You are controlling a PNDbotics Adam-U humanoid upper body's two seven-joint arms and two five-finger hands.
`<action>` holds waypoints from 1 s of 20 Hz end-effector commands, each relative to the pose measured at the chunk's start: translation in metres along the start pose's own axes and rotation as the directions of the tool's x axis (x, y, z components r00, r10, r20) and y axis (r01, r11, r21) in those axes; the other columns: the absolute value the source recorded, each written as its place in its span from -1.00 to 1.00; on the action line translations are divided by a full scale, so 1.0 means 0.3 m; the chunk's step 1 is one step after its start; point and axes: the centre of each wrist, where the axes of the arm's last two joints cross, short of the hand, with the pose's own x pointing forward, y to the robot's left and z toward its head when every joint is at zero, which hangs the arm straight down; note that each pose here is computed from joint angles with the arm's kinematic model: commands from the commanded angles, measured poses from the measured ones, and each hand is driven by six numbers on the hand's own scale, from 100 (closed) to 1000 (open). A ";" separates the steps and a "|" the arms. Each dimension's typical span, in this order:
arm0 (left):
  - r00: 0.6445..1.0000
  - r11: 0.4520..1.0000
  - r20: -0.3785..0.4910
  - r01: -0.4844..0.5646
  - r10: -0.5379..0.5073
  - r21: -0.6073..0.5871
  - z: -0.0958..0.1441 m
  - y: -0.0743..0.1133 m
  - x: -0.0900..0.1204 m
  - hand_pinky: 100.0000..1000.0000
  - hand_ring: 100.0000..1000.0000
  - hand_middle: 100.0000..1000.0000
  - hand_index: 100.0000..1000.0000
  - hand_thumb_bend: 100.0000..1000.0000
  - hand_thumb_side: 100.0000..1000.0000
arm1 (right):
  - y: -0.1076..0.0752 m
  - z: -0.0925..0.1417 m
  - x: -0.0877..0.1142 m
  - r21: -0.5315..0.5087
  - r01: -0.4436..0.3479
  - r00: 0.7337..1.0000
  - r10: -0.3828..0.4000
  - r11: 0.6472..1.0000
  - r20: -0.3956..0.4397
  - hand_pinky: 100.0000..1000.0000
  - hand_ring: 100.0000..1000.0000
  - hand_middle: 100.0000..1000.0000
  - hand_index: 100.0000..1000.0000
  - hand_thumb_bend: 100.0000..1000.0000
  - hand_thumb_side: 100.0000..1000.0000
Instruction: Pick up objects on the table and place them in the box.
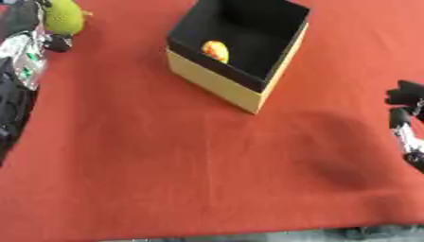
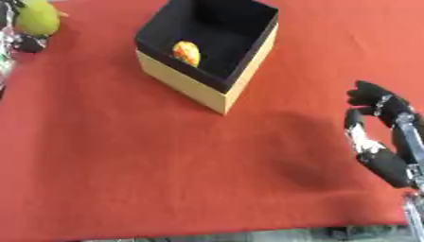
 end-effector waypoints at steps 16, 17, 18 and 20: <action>0.999 0.965 0.044 -0.025 0.014 0.259 -0.019 0.102 0.024 -0.34 -0.38 -0.45 -0.11 -0.45 -1.00 | -0.026 -0.004 0.009 -0.012 -0.016 1.000 0.016 1.000 0.013 0.38 0.48 0.44 0.78 -1.00 0.13; 0.998 0.964 0.059 -0.034 0.020 0.262 -0.018 0.116 0.029 -0.34 -0.38 -0.45 -0.11 -0.45 -1.00 | -0.026 -0.003 0.008 -0.012 -0.016 1.000 0.016 1.000 0.011 0.38 0.48 0.44 0.78 -1.00 0.13; 0.996 0.961 0.086 -0.050 0.027 0.273 -0.017 0.139 0.039 -0.34 -0.38 -0.45 -0.11 -0.48 -1.00 | -0.025 -0.001 0.007 -0.012 -0.015 1.000 0.016 1.000 0.009 0.38 0.48 0.44 0.78 -1.00 0.12; 0.989 0.954 0.141 -0.080 0.041 0.289 -0.012 0.186 0.058 -0.34 -0.37 -0.45 -0.12 -0.49 -1.00 | -0.024 0.003 0.004 -0.012 -0.014 1.000 0.015 1.000 0.005 0.39 0.48 0.44 0.78 -1.00 0.12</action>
